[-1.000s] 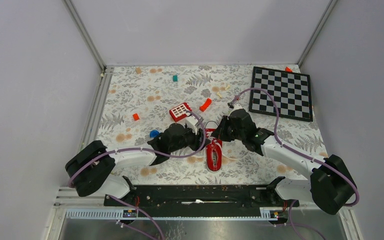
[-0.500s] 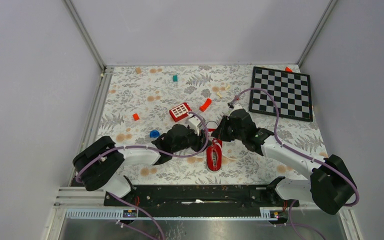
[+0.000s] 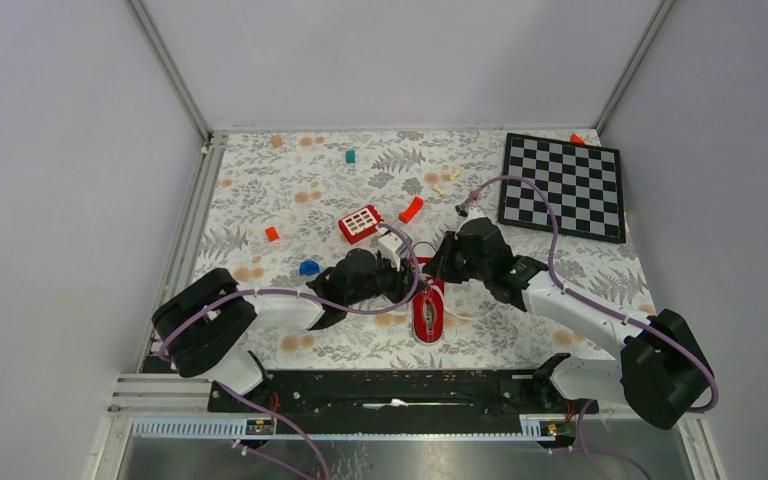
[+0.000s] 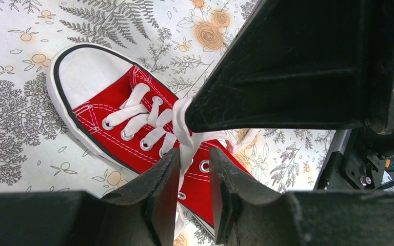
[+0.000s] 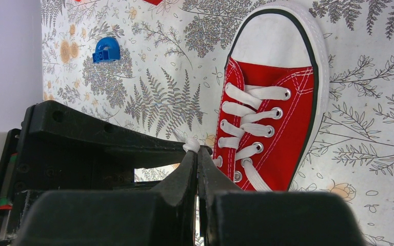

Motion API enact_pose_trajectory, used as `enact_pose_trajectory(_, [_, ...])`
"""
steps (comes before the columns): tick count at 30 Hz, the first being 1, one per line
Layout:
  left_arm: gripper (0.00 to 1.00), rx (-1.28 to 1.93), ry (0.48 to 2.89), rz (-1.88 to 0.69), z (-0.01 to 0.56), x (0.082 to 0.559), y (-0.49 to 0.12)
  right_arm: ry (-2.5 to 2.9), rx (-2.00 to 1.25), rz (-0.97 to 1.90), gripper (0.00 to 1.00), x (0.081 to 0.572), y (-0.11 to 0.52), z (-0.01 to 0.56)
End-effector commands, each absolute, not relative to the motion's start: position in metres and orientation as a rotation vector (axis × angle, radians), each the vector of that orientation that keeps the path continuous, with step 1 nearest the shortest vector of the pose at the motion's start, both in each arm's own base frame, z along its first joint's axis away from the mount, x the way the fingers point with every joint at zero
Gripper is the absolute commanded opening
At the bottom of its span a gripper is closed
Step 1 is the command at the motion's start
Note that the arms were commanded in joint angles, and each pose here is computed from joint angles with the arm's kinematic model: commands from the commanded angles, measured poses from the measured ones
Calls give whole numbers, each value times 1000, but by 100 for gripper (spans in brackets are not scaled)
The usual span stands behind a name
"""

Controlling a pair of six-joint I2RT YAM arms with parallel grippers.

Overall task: Tie the shoes
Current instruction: Wrap the shoelace around the shoelace.

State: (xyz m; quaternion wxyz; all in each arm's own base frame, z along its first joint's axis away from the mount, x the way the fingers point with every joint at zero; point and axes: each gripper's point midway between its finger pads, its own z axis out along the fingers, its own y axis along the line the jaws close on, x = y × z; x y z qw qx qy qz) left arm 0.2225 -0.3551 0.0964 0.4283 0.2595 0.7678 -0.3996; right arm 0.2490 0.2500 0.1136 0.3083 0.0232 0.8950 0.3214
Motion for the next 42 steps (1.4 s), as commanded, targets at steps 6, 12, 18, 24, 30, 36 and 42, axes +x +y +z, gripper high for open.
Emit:
enact_pose_trajectory(6, [31, 640, 1802, -1074, 125, 229, -375, 2306, 77, 892, 0, 261, 255, 131])
enact_pose_trajectory(12, [28, 641, 1810, -1073, 121, 229, -376, 2306, 76, 893, 0, 261, 256, 131])
enact_pose_trajectory(18, [24, 627, 1795, -1086, 124, 231, -378, 2309, 79, 895, 0, 261, 256, 130])
enact_pose_trajectory(24, [24, 611, 1799, -1097, 123, 232, -380, 2309, 77, 899, 0, 260, 256, 130])
enact_pose_trajectory(30, [14, 617, 1813, -1097, 118, 232, -381, 2308, 78, 904, 0, 260, 257, 131])
enact_pose_trajectory(36, [4, 601, 1828, -1083, 113, 233, -378, 2311, 78, 903, 0, 259, 256, 130])
enact_pose_trajectory(42, [0, 582, 1846, -1091, 110, 233, -377, 2316, 82, 909, 22, 259, 257, 130])
